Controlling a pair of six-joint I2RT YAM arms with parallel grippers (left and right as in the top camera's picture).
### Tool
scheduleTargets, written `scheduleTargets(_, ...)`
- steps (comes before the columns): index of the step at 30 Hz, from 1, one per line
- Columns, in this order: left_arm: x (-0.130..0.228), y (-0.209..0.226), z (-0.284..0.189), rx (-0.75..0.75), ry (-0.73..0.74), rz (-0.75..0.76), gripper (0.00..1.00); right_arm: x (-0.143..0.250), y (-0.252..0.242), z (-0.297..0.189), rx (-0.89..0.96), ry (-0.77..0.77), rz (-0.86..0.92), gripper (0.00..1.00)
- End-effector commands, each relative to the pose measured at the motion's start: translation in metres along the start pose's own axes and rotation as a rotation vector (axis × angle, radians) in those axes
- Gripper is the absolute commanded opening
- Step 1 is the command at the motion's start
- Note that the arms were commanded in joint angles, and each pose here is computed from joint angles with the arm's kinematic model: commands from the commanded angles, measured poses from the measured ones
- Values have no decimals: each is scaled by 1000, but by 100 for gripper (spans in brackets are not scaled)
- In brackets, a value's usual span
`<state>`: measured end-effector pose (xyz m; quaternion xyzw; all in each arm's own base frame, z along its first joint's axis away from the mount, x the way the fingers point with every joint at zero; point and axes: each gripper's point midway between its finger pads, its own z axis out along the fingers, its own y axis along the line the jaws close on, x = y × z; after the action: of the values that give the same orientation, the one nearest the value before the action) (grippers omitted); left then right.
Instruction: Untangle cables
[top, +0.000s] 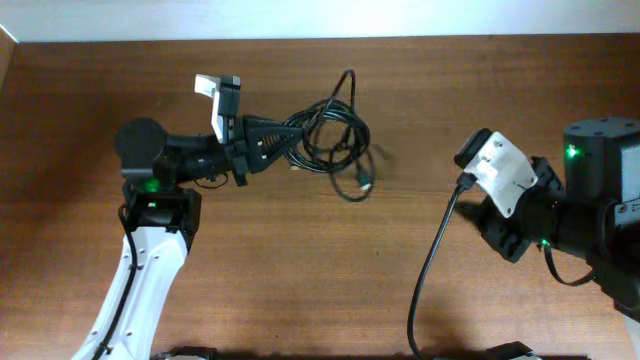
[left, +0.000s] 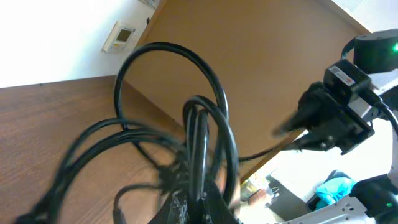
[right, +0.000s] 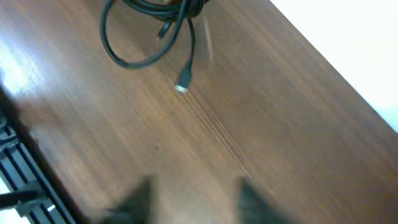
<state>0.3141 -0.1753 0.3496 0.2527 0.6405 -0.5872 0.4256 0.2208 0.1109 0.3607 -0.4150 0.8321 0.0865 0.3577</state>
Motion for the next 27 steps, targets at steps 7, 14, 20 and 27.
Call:
scheduleTargets(7, 18, -50, -9, 239, 157, 338, 0, -27, 0, -6, -11, -126, -25, 86)
scheduleTargets(14, 37, -78, 17, 381, 183, 472, 0, -64, 20, -15, -122, -323, -235, 99)
scheduleTargets(20, 48, -94, 28, 464, 179, 588, 0, -59, 25, -14, -148, -306, -223, 99)
scheduleTargets(27, 48, -94, 29, 468, 172, 620, 0, -59, 26, -15, -152, -308, -219, 97)
